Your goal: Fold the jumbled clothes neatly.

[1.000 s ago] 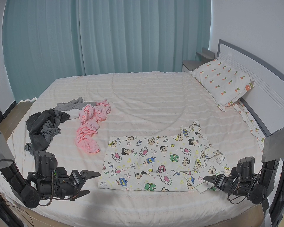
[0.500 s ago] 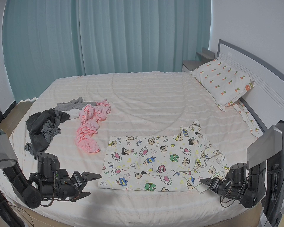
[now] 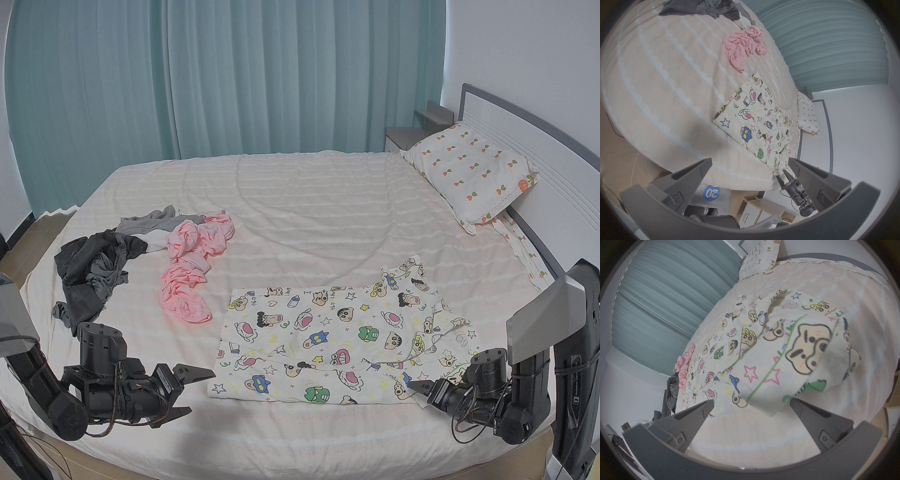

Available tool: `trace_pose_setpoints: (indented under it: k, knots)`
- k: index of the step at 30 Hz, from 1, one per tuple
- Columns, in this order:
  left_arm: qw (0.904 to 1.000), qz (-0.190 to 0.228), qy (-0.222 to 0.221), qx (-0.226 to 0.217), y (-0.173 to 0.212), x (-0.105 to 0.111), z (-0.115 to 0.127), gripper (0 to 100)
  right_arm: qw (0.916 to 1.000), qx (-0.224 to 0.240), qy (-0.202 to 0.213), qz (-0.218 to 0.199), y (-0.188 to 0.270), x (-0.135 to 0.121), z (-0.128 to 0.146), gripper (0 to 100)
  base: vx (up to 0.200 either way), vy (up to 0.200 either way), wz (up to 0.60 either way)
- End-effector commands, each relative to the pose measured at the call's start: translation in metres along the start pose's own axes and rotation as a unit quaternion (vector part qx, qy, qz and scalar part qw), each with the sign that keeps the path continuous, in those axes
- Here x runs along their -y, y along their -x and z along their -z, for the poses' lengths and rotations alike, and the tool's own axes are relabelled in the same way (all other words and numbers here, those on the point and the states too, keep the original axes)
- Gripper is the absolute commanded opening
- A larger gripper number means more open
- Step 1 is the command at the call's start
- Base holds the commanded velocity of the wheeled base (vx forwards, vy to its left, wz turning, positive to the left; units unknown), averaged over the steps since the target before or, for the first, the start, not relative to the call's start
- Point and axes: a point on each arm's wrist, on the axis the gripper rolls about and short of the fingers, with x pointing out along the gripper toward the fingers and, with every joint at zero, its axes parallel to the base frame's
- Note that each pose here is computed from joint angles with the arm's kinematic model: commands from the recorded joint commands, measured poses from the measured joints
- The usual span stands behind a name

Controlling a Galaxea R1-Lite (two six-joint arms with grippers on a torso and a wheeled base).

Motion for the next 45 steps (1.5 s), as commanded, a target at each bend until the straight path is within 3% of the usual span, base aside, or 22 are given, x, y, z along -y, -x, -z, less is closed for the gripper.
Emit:
trace_pose_setpoints:
  k: [1, 3, 4, 15, 31, 37, 45]
  knots:
    - [1.0, -0.002, 0.001, -0.001, -0.001, -0.001, 0.0, 100, 0.9999, 0.011, -0.002, -0.007, -0.003, -0.001, -0.004, 100, 0.0, 0.0, 0.0]
    - [1.0, -0.002, 0.001, -0.001, -0.001, -0.001, 0.0, 100, 0.9998, 0.014, -0.003, -0.009, -0.004, -0.002, -0.005, 100, 0.0, 0.0, 0.0]
    - [1.0, -0.002, 0.001, -0.001, -0.001, -0.001, 0.0, 100, 0.9999, 0.013, -0.004, -0.007, -0.004, -0.001, -0.005, 0, 0.0, 0.0, 0.0]
    - [1.0, -0.002, 0.0, 0.0, -0.001, 0.0, 0.0, 100, 0.9997, 0.016, 0.001, -0.016, 0.011, -0.008, -0.005, 0, 0.0, 0.0, 0.0]
    - [1.0, -0.001, 0.0, 0.0, -0.001, 0.0, 0.0, 100, 0.9936, 0.07, 0.032, -0.083, 0.006, -0.048, -0.036, 0, 0.0, 0.0, 0.0]
    - [1.0, -0.002, 0.001, -0.001, -0.001, 0.0, 0.0, 100, 0.994, 0.065, 0.039, -0.078, 0.006, -0.068, -0.051, 0, 0.0, 0.0, 0.0]
    - [1.0, -0.004, 0.001, -0.002, -0.001, -0.001, 0.0, 100, 0.9967, 0.02, 0.062, -0.049, 0.013, -0.06, -0.033, 0, 0.0, 0.0, 0.0]
